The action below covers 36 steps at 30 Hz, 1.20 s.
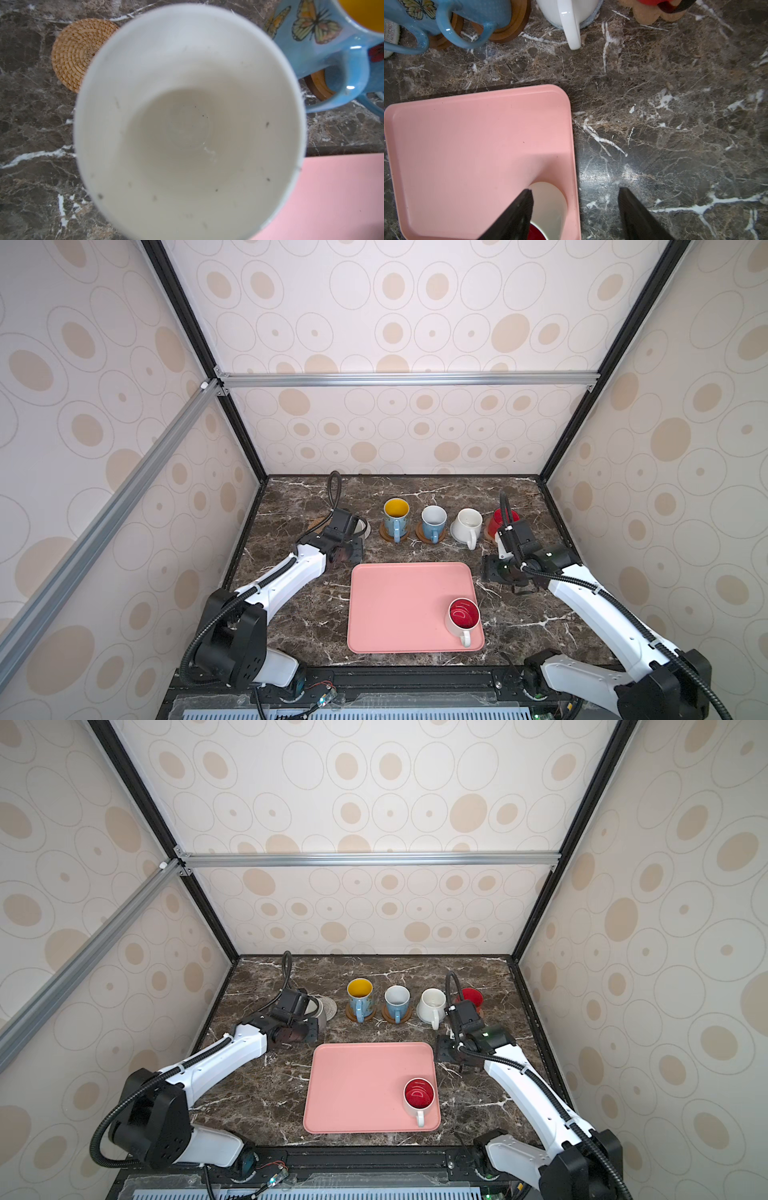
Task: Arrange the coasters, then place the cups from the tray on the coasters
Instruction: 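Carry the white mug with the left gripper toward the rattan and patterned coasters, then lower the white mug onto the patterned coaster beside the blue butterfly mug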
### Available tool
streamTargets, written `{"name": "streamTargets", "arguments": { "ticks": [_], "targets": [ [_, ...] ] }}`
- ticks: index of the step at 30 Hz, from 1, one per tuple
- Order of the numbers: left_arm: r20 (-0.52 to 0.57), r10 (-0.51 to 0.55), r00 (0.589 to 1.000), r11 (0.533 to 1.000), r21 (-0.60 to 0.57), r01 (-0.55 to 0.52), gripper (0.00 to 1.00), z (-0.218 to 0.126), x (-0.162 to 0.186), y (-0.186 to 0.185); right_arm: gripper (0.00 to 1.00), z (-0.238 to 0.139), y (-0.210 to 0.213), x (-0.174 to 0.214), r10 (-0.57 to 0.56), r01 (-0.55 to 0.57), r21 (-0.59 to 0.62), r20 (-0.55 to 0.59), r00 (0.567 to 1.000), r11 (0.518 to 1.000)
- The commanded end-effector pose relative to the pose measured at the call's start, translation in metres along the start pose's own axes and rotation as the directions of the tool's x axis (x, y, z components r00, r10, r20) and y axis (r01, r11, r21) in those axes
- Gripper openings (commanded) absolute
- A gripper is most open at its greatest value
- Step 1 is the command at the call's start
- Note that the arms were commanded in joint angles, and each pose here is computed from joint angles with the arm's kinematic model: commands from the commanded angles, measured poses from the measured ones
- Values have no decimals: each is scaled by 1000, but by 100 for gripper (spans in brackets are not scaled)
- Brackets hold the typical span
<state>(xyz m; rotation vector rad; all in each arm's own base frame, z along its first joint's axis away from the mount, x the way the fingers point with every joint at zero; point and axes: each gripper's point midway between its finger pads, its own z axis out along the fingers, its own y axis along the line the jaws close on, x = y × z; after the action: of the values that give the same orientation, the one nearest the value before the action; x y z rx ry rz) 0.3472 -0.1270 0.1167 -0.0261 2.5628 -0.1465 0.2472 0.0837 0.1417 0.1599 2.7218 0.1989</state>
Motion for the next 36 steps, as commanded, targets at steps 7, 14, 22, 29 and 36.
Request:
{"name": "streamTargets", "arguments": {
  "ticks": [7,14,22,29,36],
  "targets": [
    [121,36,992,999,35,-41,13,4,-70,-1,69,-6,-10,10,15,-15,29,-6,1000,999],
    [106,47,993,998,32,-50,13,22,-87,4,69,-9,-11,11,20,-20,28,0,1000,999],
    [71,73,995,997,13,-74,13,43,-95,7,69,-12,-14,14,25,-25,35,5,1000,999],
    [51,71,996,997,14,-72,13,56,-93,10,69,-13,-16,15,26,-26,42,7,1000,999],
    [37,73,997,997,16,-74,13,63,-94,11,69,-12,-17,15,25,-26,44,6,1000,999]
  ]
}}
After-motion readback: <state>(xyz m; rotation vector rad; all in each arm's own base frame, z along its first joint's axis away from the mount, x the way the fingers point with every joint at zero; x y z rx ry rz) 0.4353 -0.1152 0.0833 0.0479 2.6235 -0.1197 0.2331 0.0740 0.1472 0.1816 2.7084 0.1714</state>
